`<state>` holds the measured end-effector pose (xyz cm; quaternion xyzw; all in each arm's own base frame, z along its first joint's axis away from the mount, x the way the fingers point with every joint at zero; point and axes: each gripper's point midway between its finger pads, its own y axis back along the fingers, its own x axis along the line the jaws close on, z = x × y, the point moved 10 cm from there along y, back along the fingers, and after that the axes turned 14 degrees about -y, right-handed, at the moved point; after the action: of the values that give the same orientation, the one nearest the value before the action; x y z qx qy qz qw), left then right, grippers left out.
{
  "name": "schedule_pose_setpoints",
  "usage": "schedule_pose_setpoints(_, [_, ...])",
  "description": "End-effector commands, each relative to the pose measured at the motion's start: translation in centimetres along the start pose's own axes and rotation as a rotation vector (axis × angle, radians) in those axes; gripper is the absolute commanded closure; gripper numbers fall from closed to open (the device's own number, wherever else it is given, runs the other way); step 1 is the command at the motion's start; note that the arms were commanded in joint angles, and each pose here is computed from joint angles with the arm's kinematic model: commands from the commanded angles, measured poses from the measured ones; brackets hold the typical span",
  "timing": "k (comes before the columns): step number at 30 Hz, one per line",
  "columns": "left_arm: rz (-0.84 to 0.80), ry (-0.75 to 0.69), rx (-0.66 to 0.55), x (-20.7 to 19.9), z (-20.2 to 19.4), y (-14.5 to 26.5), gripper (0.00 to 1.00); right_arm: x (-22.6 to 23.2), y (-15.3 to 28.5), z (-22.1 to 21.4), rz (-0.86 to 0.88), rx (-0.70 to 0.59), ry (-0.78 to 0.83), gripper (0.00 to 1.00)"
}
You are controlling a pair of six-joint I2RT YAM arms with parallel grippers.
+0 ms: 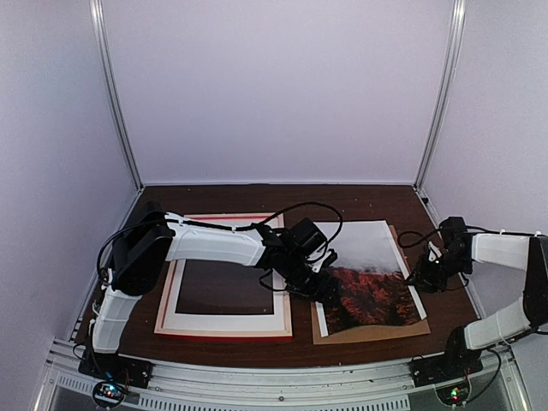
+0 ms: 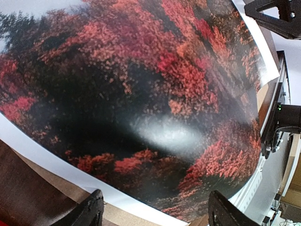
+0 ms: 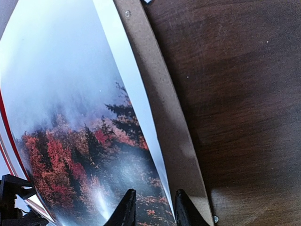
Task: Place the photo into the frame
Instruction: Pick up the photo from the backboard, then turn over the photo.
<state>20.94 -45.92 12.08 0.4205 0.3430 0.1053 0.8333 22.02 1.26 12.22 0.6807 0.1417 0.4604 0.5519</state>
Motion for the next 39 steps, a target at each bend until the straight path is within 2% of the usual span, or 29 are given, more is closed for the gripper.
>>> schedule_pose_setpoints(1, [0.04, 0.026, 0.047, 0.9, -1.6, -1.4, 0.23, -0.4, -0.3, -0.4, -0.003, 0.011, -0.012, 0.72])
schedule_pose_setpoints(9, [0.042, 0.025, 0.04, 0.8, -1.5, -1.3, 0.23, -0.2, -0.4, -0.6, 0.032, 0.039, 0.004, 0.78])
schedule_pose_setpoints(18, [0.058, 0.016, 0.021, 0.5, -1.2, -0.3, 0.23, 0.1, -0.1, -0.4, 0.043, 0.032, 0.018, 0.99])
schedule_pose_setpoints(25, [0.09, -0.01, -0.022, 0.2, -0.4, 2.0, 0.19, 1.4, 2.0, 0.0, 0.069, -0.02, 0.048, 1.0])
schedule_pose_setpoints(32, [0.145, -0.015, -0.126, 0.6, 0.5, 6.8, 0.08, 4.1, 5.5, 0.4, 0.194, -0.063, 0.048, 1.0])
schedule_pose_setpoints(39, [0.147, -0.019, -0.219, 0.5, 1.4, 11.3, 0.06, 6.7, 9.1, 0.4, 0.291, -0.09, 0.071, 1.0])
